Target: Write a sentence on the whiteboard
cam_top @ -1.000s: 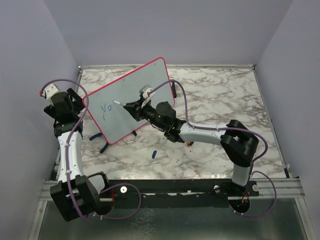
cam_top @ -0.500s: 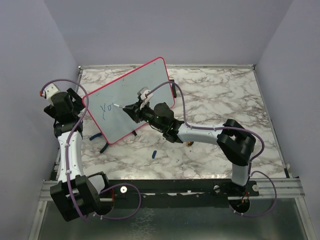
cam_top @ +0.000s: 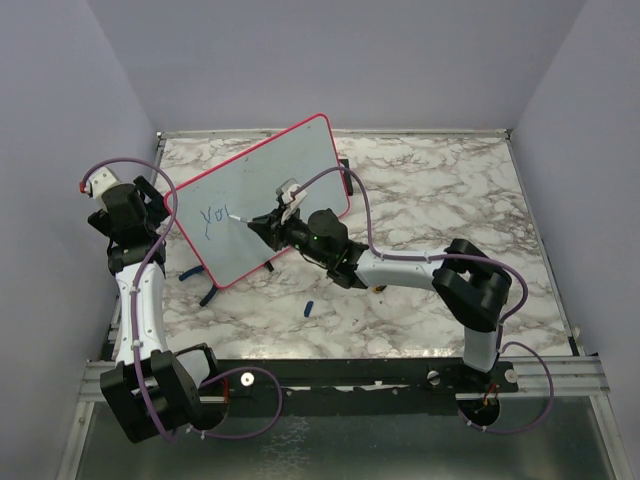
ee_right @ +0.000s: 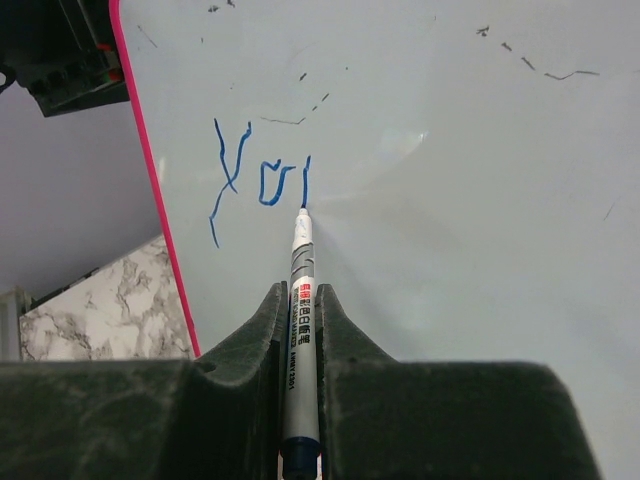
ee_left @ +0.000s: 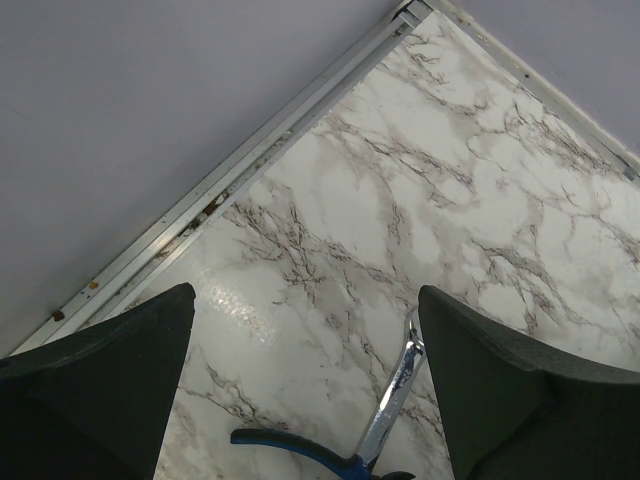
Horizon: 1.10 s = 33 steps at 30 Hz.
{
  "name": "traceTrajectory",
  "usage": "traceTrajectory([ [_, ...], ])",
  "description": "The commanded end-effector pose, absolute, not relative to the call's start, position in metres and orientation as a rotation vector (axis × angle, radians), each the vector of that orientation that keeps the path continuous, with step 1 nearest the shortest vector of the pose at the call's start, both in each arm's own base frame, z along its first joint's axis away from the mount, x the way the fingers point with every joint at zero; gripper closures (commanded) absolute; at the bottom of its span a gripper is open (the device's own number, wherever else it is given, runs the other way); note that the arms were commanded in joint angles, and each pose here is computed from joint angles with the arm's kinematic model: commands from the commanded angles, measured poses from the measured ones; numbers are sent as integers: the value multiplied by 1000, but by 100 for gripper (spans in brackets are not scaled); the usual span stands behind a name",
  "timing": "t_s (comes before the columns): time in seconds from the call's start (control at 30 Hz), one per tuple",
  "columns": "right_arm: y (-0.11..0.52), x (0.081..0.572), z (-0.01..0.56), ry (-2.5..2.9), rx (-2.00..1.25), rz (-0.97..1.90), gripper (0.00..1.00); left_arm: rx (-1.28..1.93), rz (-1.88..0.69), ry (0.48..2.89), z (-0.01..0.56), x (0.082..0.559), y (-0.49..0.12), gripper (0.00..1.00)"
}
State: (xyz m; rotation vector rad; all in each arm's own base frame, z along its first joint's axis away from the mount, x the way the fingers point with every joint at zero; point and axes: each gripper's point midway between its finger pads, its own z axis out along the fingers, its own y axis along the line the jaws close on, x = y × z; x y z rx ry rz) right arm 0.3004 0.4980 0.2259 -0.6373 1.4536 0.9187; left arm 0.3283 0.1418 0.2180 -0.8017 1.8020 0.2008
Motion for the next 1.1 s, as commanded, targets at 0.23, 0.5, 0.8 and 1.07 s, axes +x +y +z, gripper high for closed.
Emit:
traceTrajectory([
  [0.23,488,305,206,1514,-615,864,99,-781,198,1795,220,329,142,7],
  [0.5,481,315,218,1494,-574,805,99,-782,198,1795,219,329,142,6],
  [0.8,482,320,237,1452,-559,794,100,-779,197,1795,220,329,141,7],
  [1.07,484,322,247,1428,-550,797,99,-780,196,1796,219,329,142,7],
])
